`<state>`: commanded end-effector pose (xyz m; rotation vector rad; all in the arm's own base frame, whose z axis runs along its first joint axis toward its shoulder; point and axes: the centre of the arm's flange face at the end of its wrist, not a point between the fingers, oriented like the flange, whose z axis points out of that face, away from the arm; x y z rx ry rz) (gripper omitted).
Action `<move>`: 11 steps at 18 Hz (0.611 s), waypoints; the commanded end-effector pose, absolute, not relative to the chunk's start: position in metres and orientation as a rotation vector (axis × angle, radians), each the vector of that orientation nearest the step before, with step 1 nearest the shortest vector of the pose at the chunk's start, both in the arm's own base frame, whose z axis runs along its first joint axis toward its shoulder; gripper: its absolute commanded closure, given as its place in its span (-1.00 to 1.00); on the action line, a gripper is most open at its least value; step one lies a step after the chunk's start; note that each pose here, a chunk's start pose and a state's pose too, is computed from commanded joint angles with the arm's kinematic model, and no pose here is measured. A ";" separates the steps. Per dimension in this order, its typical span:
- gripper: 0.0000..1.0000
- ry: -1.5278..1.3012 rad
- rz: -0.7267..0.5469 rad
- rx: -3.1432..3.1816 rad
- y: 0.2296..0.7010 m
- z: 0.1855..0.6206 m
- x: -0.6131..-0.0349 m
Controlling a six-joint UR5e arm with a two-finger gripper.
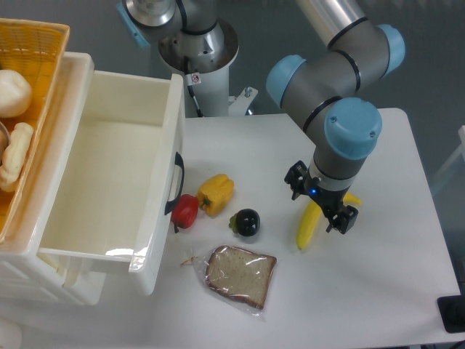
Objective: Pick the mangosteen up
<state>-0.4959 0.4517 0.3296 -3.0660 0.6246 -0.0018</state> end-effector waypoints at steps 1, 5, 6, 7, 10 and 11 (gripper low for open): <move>-1.00 0.628 -0.010 -3.069 0.452 0.327 -0.494; -1.00 0.614 -0.049 -3.075 0.449 0.316 -0.486; -1.00 0.616 -0.059 -3.075 0.448 0.313 -0.484; -1.00 0.621 -0.087 -3.079 0.447 0.304 -0.478; -1.00 0.618 -0.164 -3.081 0.441 0.282 -0.465; -1.00 0.620 -0.183 -3.082 0.441 0.276 -0.461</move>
